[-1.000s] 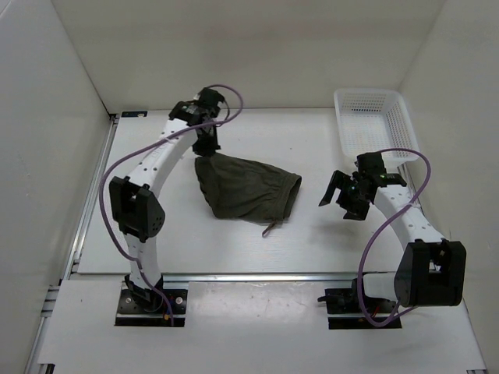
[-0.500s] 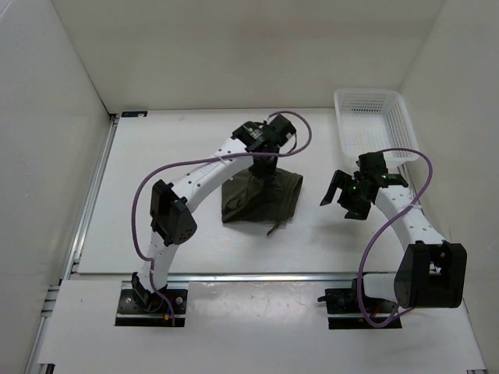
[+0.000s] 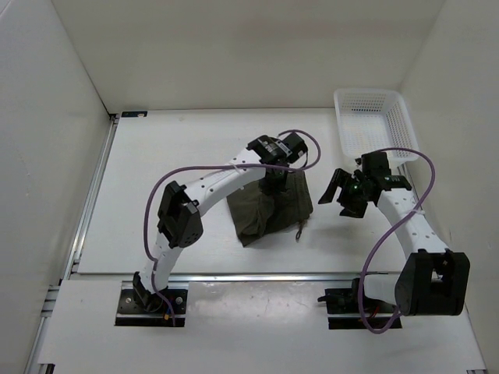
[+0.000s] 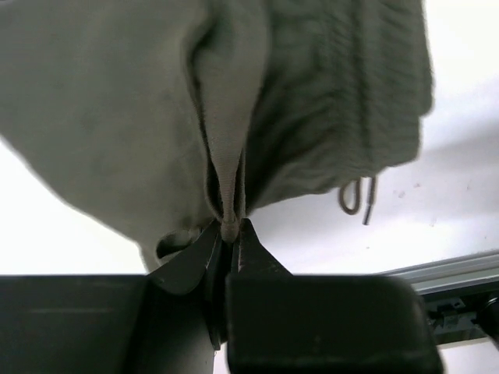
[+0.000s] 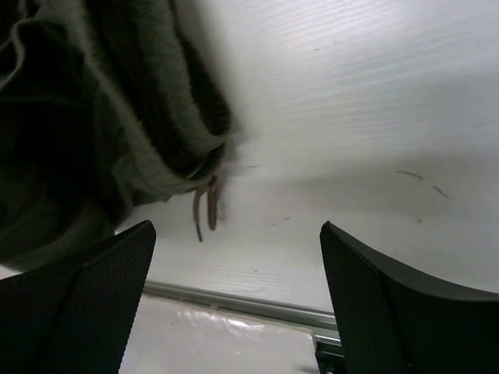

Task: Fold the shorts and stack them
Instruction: Fold the shorts

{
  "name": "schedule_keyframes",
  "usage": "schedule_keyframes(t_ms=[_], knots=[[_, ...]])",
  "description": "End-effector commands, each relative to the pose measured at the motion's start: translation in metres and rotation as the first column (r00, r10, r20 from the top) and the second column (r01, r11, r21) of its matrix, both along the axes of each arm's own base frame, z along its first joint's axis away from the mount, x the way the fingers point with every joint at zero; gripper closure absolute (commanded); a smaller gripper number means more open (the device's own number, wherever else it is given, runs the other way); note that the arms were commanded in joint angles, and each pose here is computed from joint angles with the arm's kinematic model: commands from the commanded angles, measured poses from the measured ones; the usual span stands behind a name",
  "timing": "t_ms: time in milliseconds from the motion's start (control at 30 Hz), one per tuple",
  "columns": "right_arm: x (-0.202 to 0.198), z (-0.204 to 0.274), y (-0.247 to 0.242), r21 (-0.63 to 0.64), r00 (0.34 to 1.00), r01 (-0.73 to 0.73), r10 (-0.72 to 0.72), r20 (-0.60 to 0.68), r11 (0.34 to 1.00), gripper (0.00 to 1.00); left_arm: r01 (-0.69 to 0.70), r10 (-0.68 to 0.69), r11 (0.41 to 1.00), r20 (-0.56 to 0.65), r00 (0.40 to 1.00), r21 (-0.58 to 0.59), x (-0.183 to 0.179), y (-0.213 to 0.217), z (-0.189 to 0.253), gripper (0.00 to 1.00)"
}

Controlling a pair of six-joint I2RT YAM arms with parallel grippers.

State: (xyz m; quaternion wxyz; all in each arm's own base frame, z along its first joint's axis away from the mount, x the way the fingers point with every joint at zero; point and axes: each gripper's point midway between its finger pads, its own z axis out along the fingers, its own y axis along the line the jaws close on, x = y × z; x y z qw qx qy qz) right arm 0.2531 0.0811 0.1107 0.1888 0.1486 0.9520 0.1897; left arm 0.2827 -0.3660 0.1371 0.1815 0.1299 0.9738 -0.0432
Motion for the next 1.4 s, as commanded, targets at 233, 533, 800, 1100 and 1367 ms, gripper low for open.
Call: schedule_keyframes(t_ms=[233,533,800,1100,1367], knots=[[0.012,0.069,0.116,0.208,0.920,-0.382,0.349,0.181,0.900,0.40,-0.115,0.123,0.988,0.076,0.989,-0.104,0.004,0.052,0.071,0.90],[0.053,0.032,0.137,0.019,0.882,-0.462,0.457,0.117,0.887,0.14,-0.125,0.137,0.982,0.077,0.988,-0.142,0.004,0.053,0.082,0.90],[0.041,0.053,0.166,0.537,0.955,-0.268,0.295,0.038,0.800,0.11,-0.153,0.163,0.978,0.064,0.985,-0.139,0.001,0.061,0.082,0.90],[0.044,0.082,0.189,0.753,0.971,0.016,0.168,-0.167,0.658,0.00,-0.157,0.166,0.980,0.066,0.984,-0.126,0.000,0.065,0.080,0.90],[0.052,0.079,0.208,0.770,0.939,0.165,0.141,-0.314,0.616,0.00,-0.156,0.166,0.979,0.071,0.983,-0.134,0.002,0.063,0.080,0.90]])
